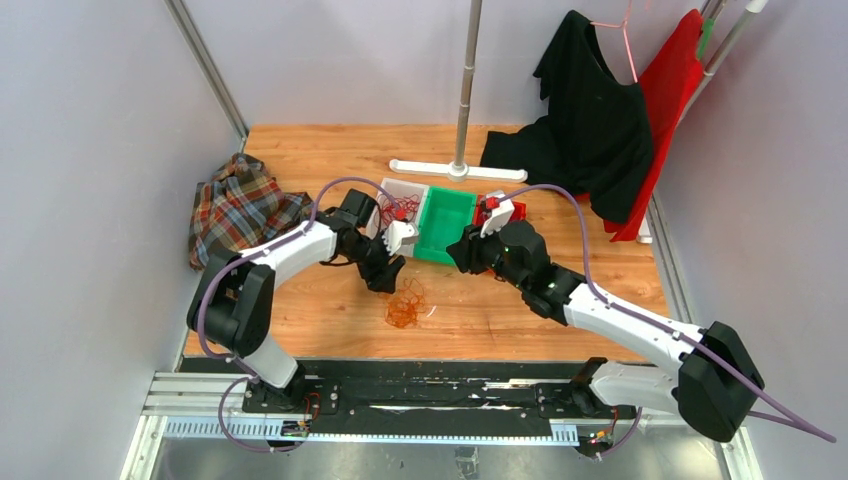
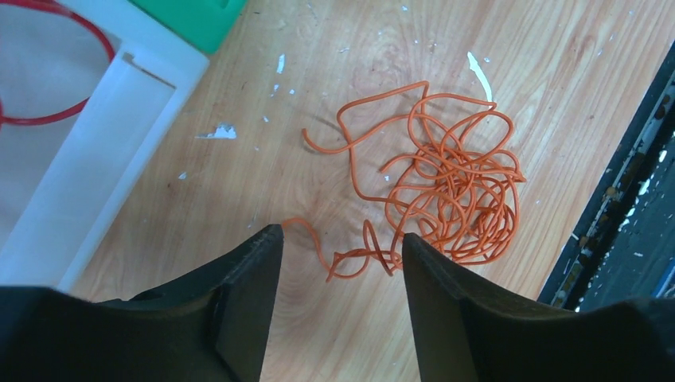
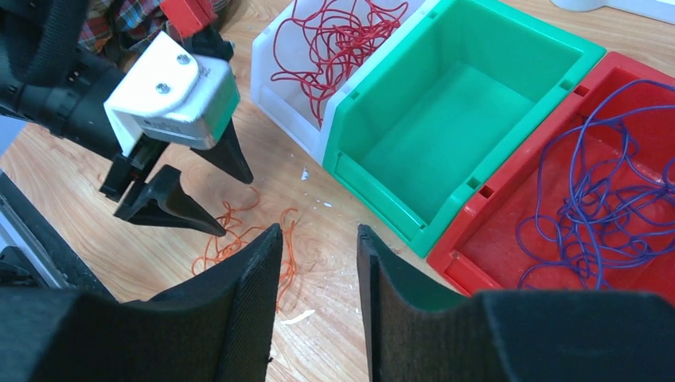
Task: Untangle the cables
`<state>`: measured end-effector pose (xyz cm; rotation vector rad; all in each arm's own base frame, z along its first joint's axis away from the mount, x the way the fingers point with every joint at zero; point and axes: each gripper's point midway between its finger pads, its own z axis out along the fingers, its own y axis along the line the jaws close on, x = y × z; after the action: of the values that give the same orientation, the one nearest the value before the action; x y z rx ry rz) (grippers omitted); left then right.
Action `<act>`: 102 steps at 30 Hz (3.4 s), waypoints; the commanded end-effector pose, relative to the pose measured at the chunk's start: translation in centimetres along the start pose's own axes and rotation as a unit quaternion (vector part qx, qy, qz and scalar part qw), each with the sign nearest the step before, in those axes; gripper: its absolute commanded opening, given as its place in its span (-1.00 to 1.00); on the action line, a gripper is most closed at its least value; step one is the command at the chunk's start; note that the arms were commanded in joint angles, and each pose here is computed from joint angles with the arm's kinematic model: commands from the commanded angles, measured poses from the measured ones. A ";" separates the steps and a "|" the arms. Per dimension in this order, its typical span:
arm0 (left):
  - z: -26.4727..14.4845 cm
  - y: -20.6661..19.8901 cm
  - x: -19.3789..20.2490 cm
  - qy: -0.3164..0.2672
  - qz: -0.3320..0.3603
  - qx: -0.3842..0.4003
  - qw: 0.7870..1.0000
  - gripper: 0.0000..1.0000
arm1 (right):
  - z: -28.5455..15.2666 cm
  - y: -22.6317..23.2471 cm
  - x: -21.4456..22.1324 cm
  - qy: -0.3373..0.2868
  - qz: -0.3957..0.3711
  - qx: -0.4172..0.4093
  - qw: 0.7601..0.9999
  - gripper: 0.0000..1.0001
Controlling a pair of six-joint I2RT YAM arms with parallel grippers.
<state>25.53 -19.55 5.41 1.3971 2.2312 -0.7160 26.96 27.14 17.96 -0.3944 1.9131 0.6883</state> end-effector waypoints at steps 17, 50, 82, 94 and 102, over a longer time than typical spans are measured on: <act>-7.8 -5.4 -4.4 -0.077 0.028 0.014 0.997 -0.99 | -1.3 1.9 -2.6 -0.047 0.012 -0.025 0.999 -0.66; -27.4 -14.6 -14.8 -0.268 0.100 -0.083 0.955 -0.99 | 2.0 22.1 -3.0 -0.110 -0.069 -0.252 0.959 0.23; -42.6 -19.2 -21.4 -0.421 0.200 -0.216 0.858 -0.99 | 6.0 10.5 11.8 0.027 -0.050 -0.086 0.995 -0.58; -55.5 -18.7 -24.1 -0.528 0.216 -0.422 0.704 -0.99 | 4.3 5.5 16.6 0.069 -0.038 -0.013 0.997 -0.99; -58.1 -19.8 -24.6 -0.575 0.214 -0.434 0.660 -0.99 | 3.1 6.0 16.0 0.065 -0.032 -0.031 0.997 -0.92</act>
<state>14.27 -8.38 67.74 0.5937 0.9272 -0.1286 18.80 34.40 2.42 -0.5873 2.0334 0.6627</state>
